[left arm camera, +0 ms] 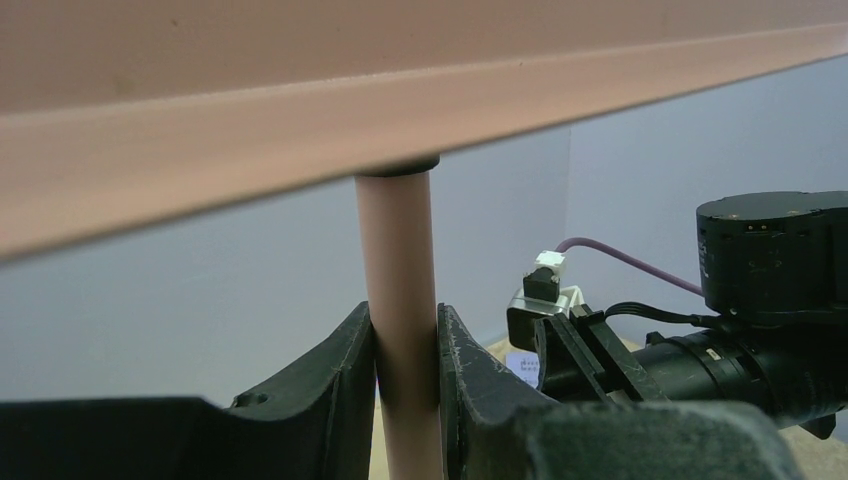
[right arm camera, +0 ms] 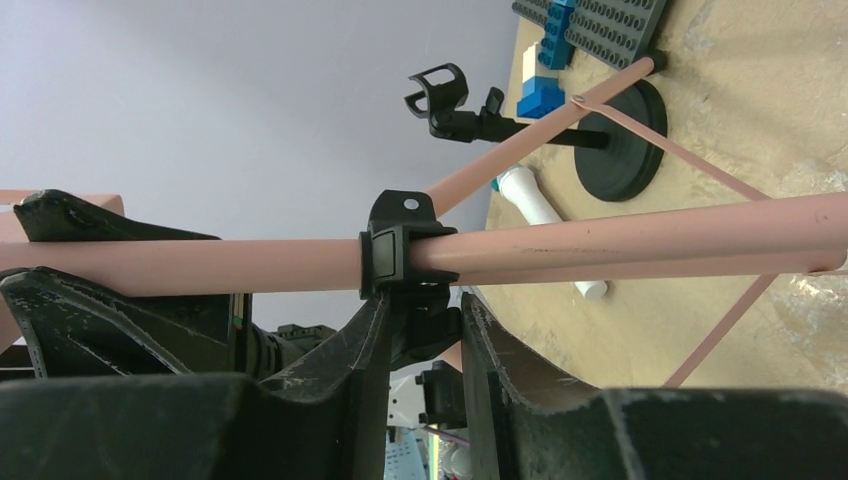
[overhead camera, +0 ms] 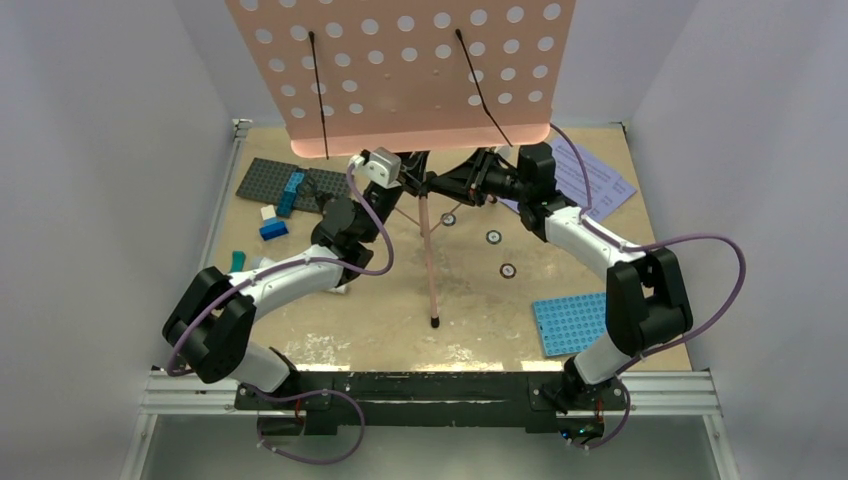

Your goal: Pack up the instrument practice props

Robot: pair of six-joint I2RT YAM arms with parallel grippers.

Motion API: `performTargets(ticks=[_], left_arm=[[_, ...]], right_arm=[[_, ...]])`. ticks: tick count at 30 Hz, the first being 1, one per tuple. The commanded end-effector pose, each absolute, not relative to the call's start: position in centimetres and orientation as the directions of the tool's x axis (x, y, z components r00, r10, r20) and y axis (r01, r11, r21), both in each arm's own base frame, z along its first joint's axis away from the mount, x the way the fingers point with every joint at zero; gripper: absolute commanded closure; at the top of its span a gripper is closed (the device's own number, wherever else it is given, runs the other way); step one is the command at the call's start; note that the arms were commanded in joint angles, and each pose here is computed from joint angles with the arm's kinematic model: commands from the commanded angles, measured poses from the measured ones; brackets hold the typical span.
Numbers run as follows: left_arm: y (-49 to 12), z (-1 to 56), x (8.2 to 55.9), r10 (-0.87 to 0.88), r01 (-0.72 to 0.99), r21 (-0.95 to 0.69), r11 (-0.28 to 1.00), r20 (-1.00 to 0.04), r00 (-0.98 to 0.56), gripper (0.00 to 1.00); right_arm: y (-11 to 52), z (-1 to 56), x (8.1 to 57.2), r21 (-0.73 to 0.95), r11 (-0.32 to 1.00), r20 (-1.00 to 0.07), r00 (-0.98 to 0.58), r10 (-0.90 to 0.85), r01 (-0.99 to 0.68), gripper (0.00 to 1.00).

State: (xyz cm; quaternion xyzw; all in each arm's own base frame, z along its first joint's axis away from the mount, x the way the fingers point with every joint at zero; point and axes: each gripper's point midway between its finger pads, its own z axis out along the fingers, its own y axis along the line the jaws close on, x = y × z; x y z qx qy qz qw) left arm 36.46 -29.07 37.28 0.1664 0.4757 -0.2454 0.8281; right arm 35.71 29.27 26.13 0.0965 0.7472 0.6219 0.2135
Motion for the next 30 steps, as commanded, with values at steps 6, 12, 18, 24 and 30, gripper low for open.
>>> performTargets(ticks=[6, 12, 18, 24, 30], left_arm=[[-32.1, 35.8, 33.8, -0.255, 0.716, 0.104, 0.691, -0.891, 0.376, 1.00], [-32.0, 35.2, 34.3, -0.306, 0.762, 0.026, 0.647, -0.906, 0.291, 1.00], [-32.5, 35.0, 34.4, -0.331, 0.794, -0.011, 0.608, -0.912, 0.241, 1.00], [-33.3, 35.0, 34.4, -0.357, 0.819, -0.054, 0.572, -0.915, 0.189, 1.00], [-33.7, 34.7, 34.8, -0.374, 0.820, -0.093, 0.565, -0.914, 0.155, 1.00]], right_arm=[[29.5, 28.4, 35.5, 0.934, 0.217, -0.347, -0.862, 0.369, -0.283, 1.00], [29.1, 27.6, 34.6, 0.910, 0.233, -0.405, -0.851, 0.335, -0.342, 1.00], [28.0, 26.8, 33.6, 0.854, 0.316, -0.506, -0.802, 0.318, -0.413, 1.00], [26.1, 25.9, 32.8, 0.763, 0.439, -0.626, -0.712, 0.318, -0.475, 1.00], [24.8, 24.1, 32.5, 0.674, 0.519, -0.717, -0.632, 0.293, -0.525, 1.00]])
